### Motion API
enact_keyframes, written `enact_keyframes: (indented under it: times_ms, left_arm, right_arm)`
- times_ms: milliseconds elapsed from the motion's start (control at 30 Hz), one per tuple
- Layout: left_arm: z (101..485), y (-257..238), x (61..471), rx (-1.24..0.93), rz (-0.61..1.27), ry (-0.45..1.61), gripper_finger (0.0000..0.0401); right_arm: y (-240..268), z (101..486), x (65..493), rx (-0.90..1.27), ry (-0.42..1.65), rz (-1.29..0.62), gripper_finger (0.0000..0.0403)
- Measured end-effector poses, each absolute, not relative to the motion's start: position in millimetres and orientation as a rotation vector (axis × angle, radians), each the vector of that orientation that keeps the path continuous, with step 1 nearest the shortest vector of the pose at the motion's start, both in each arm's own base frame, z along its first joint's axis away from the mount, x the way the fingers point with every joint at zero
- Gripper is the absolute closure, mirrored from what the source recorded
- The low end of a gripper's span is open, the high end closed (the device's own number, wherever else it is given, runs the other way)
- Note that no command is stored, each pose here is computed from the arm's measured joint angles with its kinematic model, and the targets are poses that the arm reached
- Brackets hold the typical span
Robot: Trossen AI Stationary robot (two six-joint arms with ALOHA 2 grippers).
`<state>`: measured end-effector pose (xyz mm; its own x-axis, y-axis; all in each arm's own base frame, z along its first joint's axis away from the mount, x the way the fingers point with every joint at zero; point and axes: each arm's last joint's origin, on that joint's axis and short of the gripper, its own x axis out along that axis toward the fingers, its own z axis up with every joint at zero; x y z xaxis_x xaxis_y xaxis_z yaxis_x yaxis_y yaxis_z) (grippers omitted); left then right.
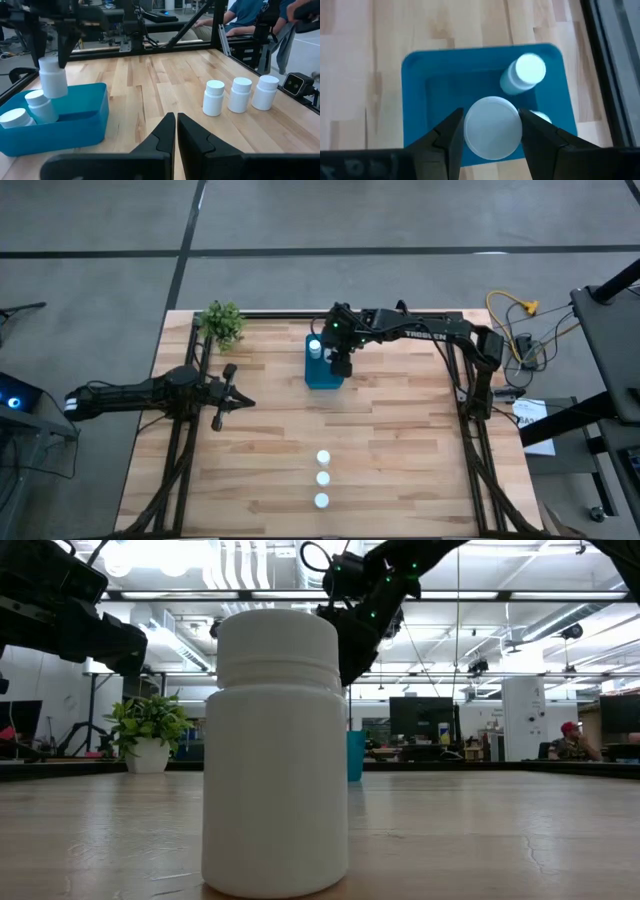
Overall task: Pick and place pill bottles into a basket
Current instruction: Put the white pill bottle into the blue bin
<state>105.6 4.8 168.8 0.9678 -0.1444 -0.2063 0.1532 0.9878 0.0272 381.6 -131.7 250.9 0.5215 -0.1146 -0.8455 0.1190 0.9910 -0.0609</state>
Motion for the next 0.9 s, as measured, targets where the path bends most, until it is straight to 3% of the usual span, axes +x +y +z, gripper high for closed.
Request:
enact_keyframes:
  times_ms: [900]
  left_arm:
    - [169, 5, 106, 0.042, -0.150, 0.206, 0.0401]
  right_arm:
    - [-144, 204, 365, 0.092, 1.020, -0.090, 0.0255]
